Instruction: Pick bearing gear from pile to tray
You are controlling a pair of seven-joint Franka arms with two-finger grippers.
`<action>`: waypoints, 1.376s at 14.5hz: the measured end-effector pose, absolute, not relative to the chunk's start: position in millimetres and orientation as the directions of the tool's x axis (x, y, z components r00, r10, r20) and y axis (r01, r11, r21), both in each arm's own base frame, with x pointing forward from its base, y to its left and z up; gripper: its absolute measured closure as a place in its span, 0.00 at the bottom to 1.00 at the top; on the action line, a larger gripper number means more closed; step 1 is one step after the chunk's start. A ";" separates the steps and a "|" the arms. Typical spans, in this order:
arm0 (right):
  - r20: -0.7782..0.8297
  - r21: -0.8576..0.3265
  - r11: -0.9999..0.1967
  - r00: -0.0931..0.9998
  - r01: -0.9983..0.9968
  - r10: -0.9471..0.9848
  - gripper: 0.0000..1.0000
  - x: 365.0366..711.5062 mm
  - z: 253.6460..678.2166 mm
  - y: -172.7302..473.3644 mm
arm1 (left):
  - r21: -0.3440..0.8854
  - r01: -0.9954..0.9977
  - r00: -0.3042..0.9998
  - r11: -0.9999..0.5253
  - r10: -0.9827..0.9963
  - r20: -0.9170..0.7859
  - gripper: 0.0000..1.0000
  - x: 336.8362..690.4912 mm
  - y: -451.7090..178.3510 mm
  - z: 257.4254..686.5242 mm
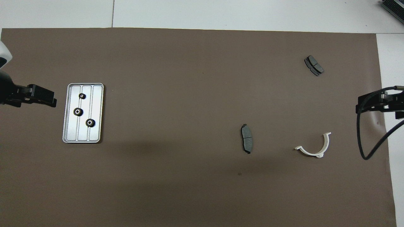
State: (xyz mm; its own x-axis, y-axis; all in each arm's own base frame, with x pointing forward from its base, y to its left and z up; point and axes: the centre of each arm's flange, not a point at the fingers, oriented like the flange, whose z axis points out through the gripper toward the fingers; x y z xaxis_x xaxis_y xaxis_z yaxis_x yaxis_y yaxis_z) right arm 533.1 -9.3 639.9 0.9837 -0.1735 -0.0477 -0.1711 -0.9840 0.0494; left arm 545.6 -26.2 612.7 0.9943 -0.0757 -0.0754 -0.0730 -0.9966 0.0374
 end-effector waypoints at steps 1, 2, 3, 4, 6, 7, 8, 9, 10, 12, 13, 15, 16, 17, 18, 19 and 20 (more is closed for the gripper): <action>-0.048 0.049 -0.984 0.984 -0.171 -0.173 0.00 533.1 639.9 -9.3 | 0.037 -0.072 0.993 -0.997 -0.075 -0.090 0.00 537.1 -25.6 614.7; -0.048 0.049 -0.984 0.984 -0.171 -0.173 0.00 533.1 639.9 -9.3 | 0.036 -0.071 0.993 -0.997 -0.074 -0.097 0.00 531.9 -25.2 613.4; -0.048 0.049 -0.984 0.984 -0.171 -0.173 0.00 533.1 639.9 -9.3 | 0.036 -0.070 0.992 -0.997 -0.074 -0.105 0.00 529.2 -25.1 610.0; -0.048 0.049 -0.984 0.984 -0.171 -0.173 0.00 533.1 639.9 -9.3 | 0.036 -0.070 0.991 -0.997 -0.074 -0.114 0.00 528.3 -25.1 606.1; -0.048 0.049 -0.984 0.984 -0.171 -0.173 0.00 533.1 640.0 -9.3 | 0.036 -0.070 0.989 -0.997 -0.074 -0.125 0.00 527.8 -25.1 601.0; -0.048 0.049 -0.984 0.984 -0.171 -0.173 0.00 533.1 640.0 -9.3 | 0.036 -0.069 0.990 -0.997 -0.073 -0.124 0.00 528.0 -25.0 600.4; -0.048 0.049 -0.984 0.984 -0.171 -0.173 0.00 533.1 640.0 -9.3 | 0.036 -0.069 0.990 -0.997 -0.073 -0.119 0.00 528.6 -24.7 600.8; -0.047 0.049 -0.984 0.984 -0.171 -0.173 0.00 533.1 640.0 -9.3 | 0.036 -0.068 0.991 -0.997 -0.072 -0.110 0.00 529.7 -24.5 601.4; -0.047 0.049 -0.984 0.984 -0.171 -0.173 0.00 533.1 640.0 -9.3 | 0.035 -0.067 0.993 -0.997 -0.070 -0.093 0.00 531.6 -24.5 602.6; -0.047 0.049 -0.984 0.984 -0.171 -0.173 0.00 533.0 640.0 -9.2 | 0.033 -0.064 0.997 -0.997 -0.065 -0.035 0.00 538.3 -24.4 606.8; -0.047 0.049 -0.984 0.984 -0.171 -0.173 0.00 533.0 640.0 -9.2 | 0.033 -0.062 0.998 -0.998 -0.063 -0.011 0.00 541.1 -23.9 608.7; -0.047 0.049 -0.984 0.984 -0.171 -0.173 0.00 533.0 640.1 -9.3 | 0.032 -0.041 0.999 -0.999 -0.041 0.007 0.00 543.2 -22.9 610.2; -0.047 0.049 -0.984 0.984 -0.171 -0.173 0.00 533.0 640.1 -9.3 | 0.032 -0.013 1.000 -0.999 -0.013 0.009 0.00 543.5 -23.1 610.4; -0.047 0.049 -0.984 0.984 -0.171 -0.173 0.00 533.0 640.1 -9.2 | 0.033 0.007 1.000 -0.999 0.007 0.010 0.00 543.6 -24.1 610.5; -0.047 0.049 -0.984 0.984 -0.171 -0.173 0.00 533.0 640.1 -9.2 | 0.033 0.015 1.000 -0.999 0.015 0.011 0.00 543.7 -25.2 610.6; -0.047 0.049 -0.984 0.984 -0.171 -0.173 0.00 533.0 640.1 -9.2 | 0.033 0.018 1.000 -0.999 0.019 0.012 0.00 543.9 -25.8 610.7; -0.047 0.049 -0.984 0.984 -0.171 -0.173 0.00 533.0 640.1 -9.2 | 0.033 0.019 1.000 -0.999 0.020 0.013 0.00 544.0 -25.9 610.6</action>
State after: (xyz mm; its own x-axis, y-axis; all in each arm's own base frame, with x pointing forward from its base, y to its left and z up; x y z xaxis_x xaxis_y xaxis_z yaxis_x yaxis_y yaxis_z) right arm 533.0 -9.2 640.1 0.9837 -0.1733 -0.0472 -0.1710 -0.9840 0.0493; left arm 544.0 -25.9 610.6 0.9997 0.0199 0.0131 0.0194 -0.9993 0.0330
